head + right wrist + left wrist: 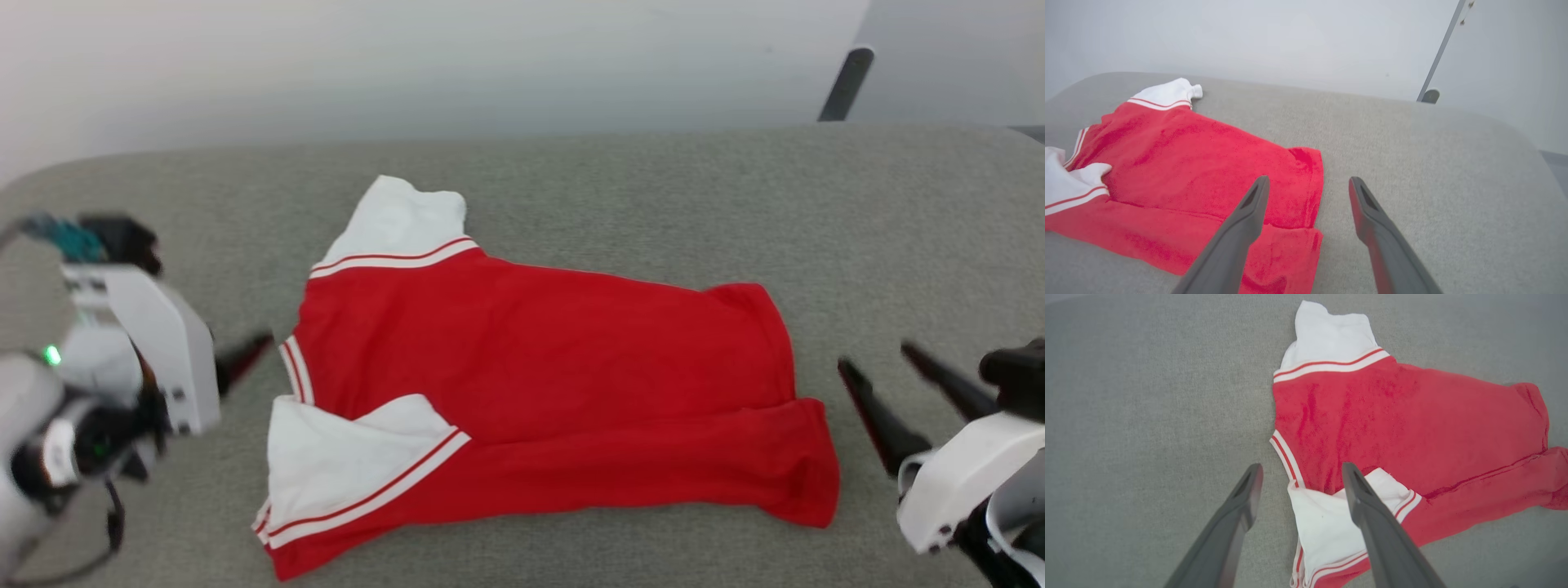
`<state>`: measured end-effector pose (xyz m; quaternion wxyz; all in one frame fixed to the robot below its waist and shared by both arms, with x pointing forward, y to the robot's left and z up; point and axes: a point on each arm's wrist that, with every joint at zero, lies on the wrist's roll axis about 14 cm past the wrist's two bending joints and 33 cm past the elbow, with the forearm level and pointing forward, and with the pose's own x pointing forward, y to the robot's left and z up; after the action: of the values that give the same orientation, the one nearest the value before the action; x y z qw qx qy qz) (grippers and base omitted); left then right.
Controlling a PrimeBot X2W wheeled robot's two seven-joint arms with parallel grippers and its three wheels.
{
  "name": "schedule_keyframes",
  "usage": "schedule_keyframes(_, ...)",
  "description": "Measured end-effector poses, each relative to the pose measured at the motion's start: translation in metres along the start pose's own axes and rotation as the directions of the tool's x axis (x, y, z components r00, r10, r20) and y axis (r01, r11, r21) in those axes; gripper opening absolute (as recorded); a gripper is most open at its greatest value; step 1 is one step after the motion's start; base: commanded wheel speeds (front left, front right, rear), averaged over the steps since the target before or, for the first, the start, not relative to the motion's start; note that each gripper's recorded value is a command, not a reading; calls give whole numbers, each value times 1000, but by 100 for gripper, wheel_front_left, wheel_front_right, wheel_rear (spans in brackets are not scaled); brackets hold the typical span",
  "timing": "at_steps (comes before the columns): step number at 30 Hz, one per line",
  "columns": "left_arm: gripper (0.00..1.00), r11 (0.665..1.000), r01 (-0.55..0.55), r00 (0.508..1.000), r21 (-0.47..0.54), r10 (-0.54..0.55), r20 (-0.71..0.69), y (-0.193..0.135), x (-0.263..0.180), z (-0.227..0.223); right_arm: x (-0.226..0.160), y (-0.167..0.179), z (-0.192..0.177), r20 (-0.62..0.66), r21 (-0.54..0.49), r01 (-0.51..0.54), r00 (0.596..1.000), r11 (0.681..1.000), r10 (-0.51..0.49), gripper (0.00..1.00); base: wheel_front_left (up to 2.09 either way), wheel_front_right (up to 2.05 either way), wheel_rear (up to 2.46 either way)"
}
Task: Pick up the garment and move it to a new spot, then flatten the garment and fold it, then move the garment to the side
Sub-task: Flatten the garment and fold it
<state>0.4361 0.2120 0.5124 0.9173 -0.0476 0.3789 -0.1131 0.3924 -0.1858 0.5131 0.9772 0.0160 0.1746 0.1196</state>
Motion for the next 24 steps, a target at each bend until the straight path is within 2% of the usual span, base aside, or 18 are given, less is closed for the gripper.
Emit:
schedule_keyframes(3,100,999,9,995,46,-14,94,-4,6,32,-2,-3,30,164,-36,27,986,999,-21,100,0,0,0)
schedule_keyframes(6,100,996,12,987,89,-26,159,-9,16,56,-6,-7,56,308,-76,61,951,995,-35,100,0,0,0)
schedule_keyframes(11,100,992,11,976,129,-38,213,-12,38,85,-10,-12,78,453,-101,110,890,989,-53,100,0,0,0)
schedule_keyframes(15,100,989,16,970,149,-52,237,-14,59,107,-9,-18,84,510,-104,142,857,984,-69,100,0,0,0)
schedule_keyframes(24,100,987,49,982,150,-75,175,-13,121,132,10,-32,69,502,-98,180,858,979,-107,100,0,0,0)
